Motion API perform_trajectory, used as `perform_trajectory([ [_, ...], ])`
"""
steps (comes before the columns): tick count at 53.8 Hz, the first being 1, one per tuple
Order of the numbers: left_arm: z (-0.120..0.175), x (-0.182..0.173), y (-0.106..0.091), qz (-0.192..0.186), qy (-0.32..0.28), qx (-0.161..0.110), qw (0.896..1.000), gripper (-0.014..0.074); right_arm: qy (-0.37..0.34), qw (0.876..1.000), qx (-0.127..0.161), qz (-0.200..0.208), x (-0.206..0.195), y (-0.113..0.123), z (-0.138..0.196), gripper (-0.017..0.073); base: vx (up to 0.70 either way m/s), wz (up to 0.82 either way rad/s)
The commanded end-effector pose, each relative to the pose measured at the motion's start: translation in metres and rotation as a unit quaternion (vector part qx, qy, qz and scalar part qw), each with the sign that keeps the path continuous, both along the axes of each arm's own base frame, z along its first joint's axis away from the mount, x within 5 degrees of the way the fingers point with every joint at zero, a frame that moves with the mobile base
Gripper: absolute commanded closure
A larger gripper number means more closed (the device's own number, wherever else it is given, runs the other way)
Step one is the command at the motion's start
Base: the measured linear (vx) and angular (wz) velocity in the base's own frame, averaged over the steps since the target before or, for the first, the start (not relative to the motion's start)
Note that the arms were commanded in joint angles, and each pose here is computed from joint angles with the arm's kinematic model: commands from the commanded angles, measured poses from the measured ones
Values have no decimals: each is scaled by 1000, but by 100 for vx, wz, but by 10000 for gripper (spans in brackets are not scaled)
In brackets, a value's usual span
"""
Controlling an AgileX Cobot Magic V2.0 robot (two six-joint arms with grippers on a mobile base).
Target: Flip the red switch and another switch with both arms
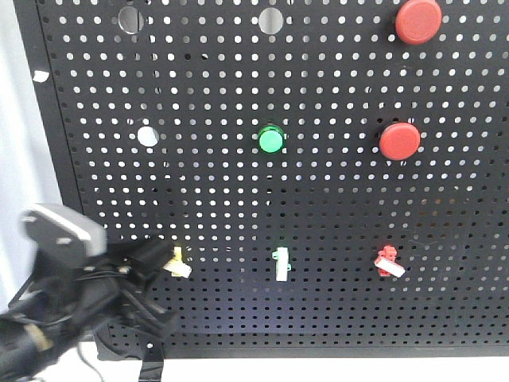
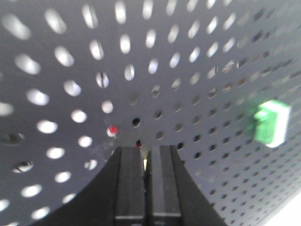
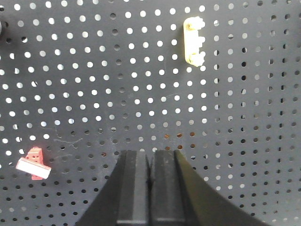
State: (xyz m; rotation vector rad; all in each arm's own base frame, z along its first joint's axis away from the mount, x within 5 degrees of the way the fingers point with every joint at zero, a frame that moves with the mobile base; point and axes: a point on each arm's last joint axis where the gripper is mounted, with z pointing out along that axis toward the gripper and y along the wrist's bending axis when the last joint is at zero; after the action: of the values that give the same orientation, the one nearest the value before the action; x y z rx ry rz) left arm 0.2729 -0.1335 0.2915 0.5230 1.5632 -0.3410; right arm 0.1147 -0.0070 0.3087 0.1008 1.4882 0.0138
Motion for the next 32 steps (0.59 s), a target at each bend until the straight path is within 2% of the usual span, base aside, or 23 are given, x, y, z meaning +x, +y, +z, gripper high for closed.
perform_trajectory([
  [1,22,2,-1,4,-40,-46,998,593,-58,998,-6,0,0,0,19,566,0,0],
  [14,19,6,3,36,-34,-47,998,593,-58,998,-6,0,0,0,19,566,0,0],
  [32,12,7,4,42,9,-49,998,593,-58,998,-6,0,0,0,19,566,0,0],
])
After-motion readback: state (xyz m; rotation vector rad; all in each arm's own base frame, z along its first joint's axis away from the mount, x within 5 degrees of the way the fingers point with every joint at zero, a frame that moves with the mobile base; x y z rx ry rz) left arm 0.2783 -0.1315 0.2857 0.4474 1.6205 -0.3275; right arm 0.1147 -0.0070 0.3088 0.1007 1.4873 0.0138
